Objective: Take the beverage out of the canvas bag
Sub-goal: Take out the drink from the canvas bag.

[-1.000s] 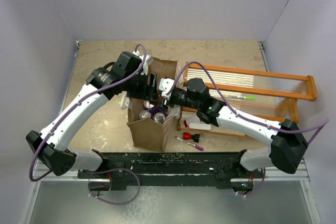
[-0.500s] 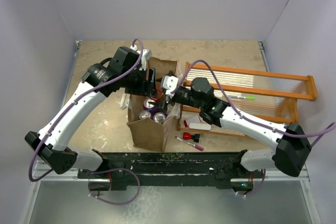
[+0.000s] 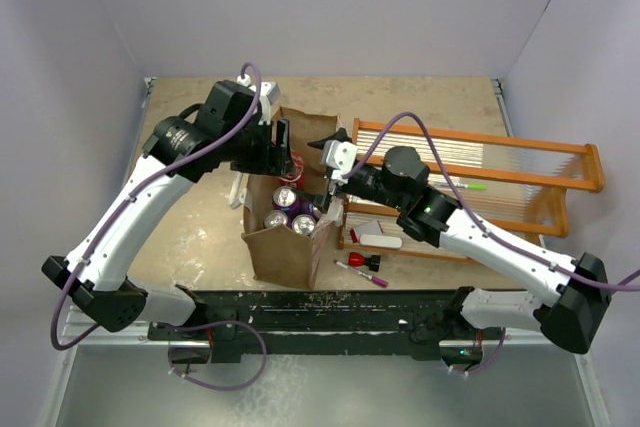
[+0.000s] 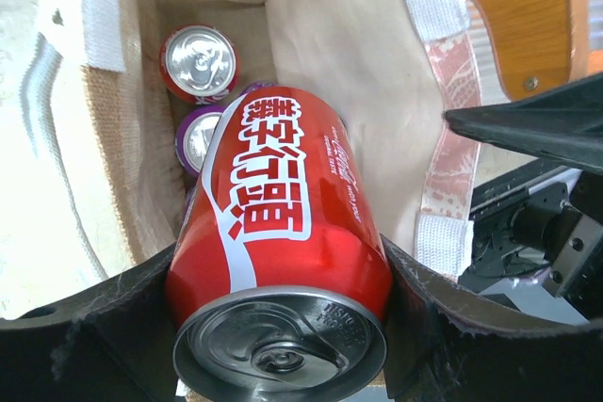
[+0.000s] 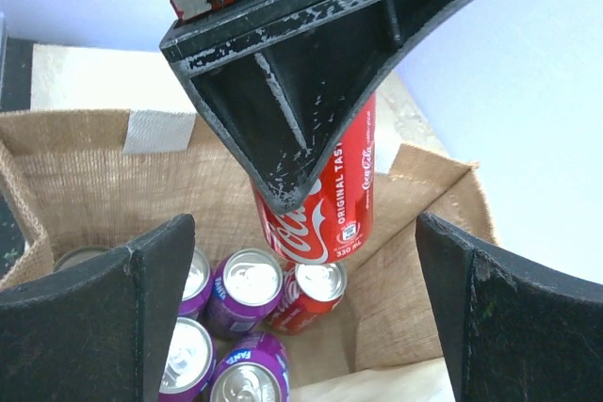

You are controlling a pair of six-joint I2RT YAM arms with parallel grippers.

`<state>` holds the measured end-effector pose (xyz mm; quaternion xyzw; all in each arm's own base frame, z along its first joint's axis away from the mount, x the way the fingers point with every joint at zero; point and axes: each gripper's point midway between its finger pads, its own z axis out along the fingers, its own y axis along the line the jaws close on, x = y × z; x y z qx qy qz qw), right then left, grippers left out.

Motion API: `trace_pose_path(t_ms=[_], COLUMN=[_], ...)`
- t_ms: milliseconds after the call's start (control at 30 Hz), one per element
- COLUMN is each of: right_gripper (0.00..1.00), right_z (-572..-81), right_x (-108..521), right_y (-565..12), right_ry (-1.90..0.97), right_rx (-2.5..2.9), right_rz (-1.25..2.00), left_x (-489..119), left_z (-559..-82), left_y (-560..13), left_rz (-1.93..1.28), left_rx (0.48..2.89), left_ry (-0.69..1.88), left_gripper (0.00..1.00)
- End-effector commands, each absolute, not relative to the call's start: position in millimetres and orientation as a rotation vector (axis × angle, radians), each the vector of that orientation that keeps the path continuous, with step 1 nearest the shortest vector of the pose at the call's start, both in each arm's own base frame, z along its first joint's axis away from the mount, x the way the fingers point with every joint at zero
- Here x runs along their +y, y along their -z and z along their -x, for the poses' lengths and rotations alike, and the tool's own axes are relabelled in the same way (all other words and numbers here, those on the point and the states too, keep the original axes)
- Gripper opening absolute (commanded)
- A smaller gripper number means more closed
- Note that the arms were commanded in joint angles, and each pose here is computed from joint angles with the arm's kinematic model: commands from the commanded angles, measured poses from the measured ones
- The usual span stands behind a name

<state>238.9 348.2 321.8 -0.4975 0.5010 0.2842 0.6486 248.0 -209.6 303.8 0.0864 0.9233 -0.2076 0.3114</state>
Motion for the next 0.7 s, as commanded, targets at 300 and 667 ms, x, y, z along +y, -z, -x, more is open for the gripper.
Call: trace_pose_path(t_ms=[300, 667], right_gripper=[1.00, 1.00], right_z=[-230.7, -242.5], right_x=[300.6, 307.6], right_y=[-430.4, -452.9], right_ry=[-0.626, -0.721], right_rx=[1.111, 1.223], right_rz=[0.845, 0.710], left_x=[-179.7, -124.4], left_z=[-262.1, -254.3], left_y=[-387.9, -388.0], left_rz=[-0.074, 0.048], left_rx=[2.157, 2.159], left_ry=[0.490, 0.240], left_gripper=[0.00, 0.00])
